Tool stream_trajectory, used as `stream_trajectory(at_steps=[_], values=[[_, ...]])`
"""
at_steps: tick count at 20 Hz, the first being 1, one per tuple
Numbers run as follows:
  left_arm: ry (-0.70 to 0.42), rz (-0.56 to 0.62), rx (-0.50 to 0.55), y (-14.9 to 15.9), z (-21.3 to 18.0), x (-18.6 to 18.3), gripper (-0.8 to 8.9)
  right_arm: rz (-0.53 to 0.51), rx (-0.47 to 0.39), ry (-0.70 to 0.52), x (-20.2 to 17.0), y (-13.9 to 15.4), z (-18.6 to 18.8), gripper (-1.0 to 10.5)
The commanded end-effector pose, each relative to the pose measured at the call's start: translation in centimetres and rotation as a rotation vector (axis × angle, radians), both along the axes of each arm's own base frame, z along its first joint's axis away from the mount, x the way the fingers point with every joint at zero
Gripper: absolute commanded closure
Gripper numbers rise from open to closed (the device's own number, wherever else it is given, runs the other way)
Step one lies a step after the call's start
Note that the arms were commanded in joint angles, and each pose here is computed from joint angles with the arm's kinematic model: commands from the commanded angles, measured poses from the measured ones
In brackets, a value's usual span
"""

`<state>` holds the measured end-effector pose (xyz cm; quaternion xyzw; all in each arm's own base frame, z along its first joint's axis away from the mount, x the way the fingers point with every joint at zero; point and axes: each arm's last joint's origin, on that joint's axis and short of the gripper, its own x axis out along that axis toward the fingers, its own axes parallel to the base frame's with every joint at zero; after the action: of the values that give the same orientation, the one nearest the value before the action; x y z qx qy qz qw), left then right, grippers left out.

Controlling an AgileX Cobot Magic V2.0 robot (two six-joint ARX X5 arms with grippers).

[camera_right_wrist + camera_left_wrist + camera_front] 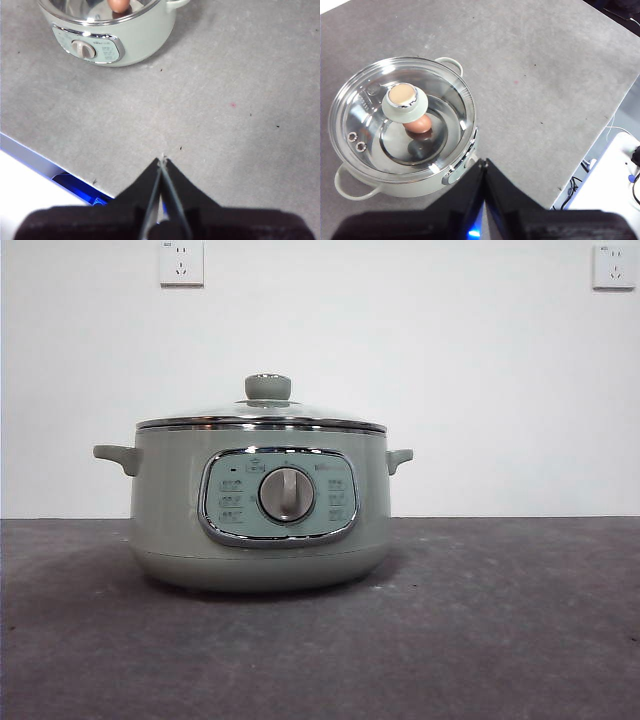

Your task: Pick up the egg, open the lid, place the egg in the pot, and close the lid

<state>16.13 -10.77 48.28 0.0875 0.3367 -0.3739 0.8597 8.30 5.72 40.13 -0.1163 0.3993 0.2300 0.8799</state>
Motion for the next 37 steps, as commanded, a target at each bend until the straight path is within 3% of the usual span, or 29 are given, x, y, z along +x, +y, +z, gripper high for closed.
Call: stream_trajectory(at_steps=[1,6,12,16,19,25,32,37], values=[[0.002,-0.003,-0.004,-0.1,0.0,0.0,8.17,-0.016,-0.022,0.028,0.1,0.0,-0.4,9.5],[-0.074,-0.006,0.054,0.0,0.2,0.2,8.17,-0.017,-0.028,0.035,0.3,0.2,-0.5,9.5],[-0.113,0.025,0.055,0.3,0.5,0.5,8.17,-0.017,-0.033,0.041,0.5,0.3,-0.5,9.5],[-0.439,0.031,-0.048,3.2,3.2,-1.0,8.17,-0.017,-0.036,0.045,0.6,0.4,-0.6,9.5],[-0.618,0.051,-0.122,5.8,2.9,-3.2,8.17,-0.017,-0.036,0.045,0.6,0.4,-0.6,9.5],[-0.679,0.325,-0.039,9.3,-6.7,-5.1,8.17,-0.017,-0.038,0.049,0.7,0.5,-0.6,9.5],[-0.633,0.435,-0.121,9.9,-21.2,-5.1,8.17,-0.017,-0.040,0.051,0.8,0.5,-0.6,9.5],[-0.568,0.565,-0.114,10.2,-28.3,-5.8,8.17,-0.017,-0.040,0.051,0.8,0.5,-0.6,9.5]])
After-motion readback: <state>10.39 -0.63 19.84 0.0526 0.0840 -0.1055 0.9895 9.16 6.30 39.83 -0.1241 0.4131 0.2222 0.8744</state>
